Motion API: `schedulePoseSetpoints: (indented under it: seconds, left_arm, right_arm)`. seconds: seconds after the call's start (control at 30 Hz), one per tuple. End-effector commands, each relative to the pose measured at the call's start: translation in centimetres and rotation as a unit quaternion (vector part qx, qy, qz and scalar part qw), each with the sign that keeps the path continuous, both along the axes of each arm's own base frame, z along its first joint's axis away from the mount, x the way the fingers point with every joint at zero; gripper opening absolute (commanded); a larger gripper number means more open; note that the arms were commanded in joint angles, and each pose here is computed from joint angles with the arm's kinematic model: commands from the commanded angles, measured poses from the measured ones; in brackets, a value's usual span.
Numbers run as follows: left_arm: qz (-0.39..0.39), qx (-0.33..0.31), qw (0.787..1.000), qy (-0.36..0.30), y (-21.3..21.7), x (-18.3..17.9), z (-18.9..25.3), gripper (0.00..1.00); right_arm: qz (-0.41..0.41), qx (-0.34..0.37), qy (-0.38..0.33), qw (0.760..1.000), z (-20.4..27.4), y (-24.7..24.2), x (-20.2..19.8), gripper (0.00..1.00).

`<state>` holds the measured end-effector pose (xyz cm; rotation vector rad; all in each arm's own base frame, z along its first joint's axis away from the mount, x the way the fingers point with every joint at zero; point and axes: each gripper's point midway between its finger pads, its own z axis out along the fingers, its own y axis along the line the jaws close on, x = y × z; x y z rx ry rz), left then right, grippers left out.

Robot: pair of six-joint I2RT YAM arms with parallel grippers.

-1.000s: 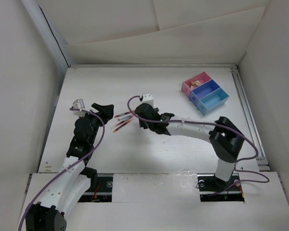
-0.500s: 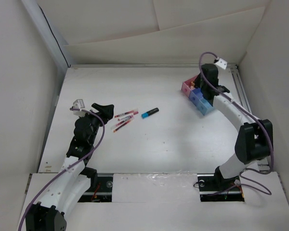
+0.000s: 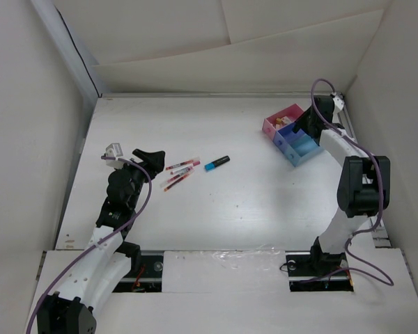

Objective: Sort the stationery into containers
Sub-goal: Place the stationery into the container

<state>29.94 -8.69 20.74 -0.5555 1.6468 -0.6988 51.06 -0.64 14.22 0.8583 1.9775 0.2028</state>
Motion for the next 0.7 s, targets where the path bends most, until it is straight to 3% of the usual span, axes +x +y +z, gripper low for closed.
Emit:
schedulePoseSetpoints:
  seconds: [0.0,0.13,0.37,0.57,0.67]
  left_arm:
    - [-0.010,-0.004,0.999,-0.041,-0.4,0.2,2.6,0.69]
    - [-0.010,-0.004,0.999,-0.040,-0.4,0.2,2.8,0.69]
    - [-0.010,-0.004,0.999,-0.041,-0.4,0.2,2.8,0.69]
    - [-0.010,-0.005,0.999,-0.042,-0.4,0.2,2.9,0.69]
    - [-0.010,-0.004,0.999,-0.041,-0.4,0.2,2.6,0.69]
  right_arm:
    - [0.005,0.021,-0.063,0.998,4.2,0.2,1.8,0.23]
    - [0.017,0.031,-0.062,0.997,3.9,0.4,2.0,0.39]
    - [0.016,0.033,-0.063,0.997,3.9,0.1,2.0,0.54]
    - [0.027,0.028,-0.072,0.997,4.8,0.8,0.8,0.56]
    - [0.066,0.013,-0.100,0.993,7.0,4.0,-0.7,0.43]
